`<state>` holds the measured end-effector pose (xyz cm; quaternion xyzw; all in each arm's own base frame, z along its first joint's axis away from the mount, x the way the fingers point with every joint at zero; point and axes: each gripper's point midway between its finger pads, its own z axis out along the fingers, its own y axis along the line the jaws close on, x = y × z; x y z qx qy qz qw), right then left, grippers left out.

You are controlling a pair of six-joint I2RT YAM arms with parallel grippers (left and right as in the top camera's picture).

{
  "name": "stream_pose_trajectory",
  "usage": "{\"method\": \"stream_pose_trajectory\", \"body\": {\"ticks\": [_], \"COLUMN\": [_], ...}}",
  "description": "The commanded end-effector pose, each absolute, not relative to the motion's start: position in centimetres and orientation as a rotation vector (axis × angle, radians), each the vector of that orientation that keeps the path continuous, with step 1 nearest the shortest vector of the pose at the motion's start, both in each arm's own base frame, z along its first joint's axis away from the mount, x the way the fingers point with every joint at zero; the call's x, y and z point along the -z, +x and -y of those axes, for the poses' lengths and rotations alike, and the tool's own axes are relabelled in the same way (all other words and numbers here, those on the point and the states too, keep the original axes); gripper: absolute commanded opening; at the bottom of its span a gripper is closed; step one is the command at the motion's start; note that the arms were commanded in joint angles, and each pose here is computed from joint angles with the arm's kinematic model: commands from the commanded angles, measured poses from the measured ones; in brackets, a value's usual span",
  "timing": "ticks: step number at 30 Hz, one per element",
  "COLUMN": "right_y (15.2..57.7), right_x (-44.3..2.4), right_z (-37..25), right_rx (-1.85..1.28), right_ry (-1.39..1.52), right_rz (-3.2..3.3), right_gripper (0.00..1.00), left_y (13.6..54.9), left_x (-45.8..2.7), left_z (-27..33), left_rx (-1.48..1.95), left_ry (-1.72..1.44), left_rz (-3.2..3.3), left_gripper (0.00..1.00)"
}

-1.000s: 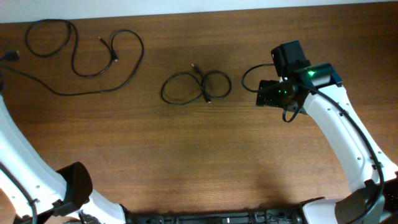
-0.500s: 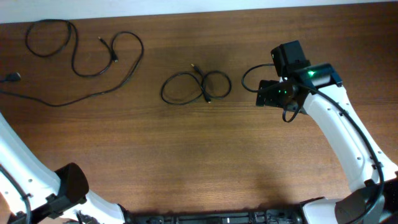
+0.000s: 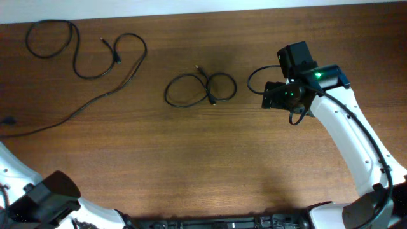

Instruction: Untangle cables

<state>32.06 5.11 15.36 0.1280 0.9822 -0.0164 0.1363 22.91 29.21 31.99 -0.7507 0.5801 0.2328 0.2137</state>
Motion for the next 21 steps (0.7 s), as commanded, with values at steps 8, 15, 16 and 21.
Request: {"method": "stream_pose_trajectory", "body": {"ticks": [8, 15, 16, 21], "right_y": [32.2, 32.2, 32.2, 32.2], "right_x": [-15.3, -15.3, -15.3, -15.3], "right_z": [-4.7, -4.7, -4.7, -4.8], "right_rx": [0.075, 0.075, 0.075, 0.074], "right_ry": [0.377, 0.377, 0.377, 0.377], "right_rz": [-2.838, -2.838, -2.838, -2.839], "right_gripper": [0.98, 0.98, 0.98, 0.98], "left_y": [24.6, 33.0, 34.4, 39.2], "left_x": [-27.0, -27.3, -27.7, -29.7], "left_z": [-29.7, -26.7, -25.6, -18.5], "left_rx": [-0.485, -0.003, 0.093, 0.435], "left_ry": [-2.177, -1.503, -1.36, -0.724], "left_rz": [-1.663, -2.203, -2.256, -2.372], "left_gripper": [0.5, 0.68, 0.7, 0.82]}}
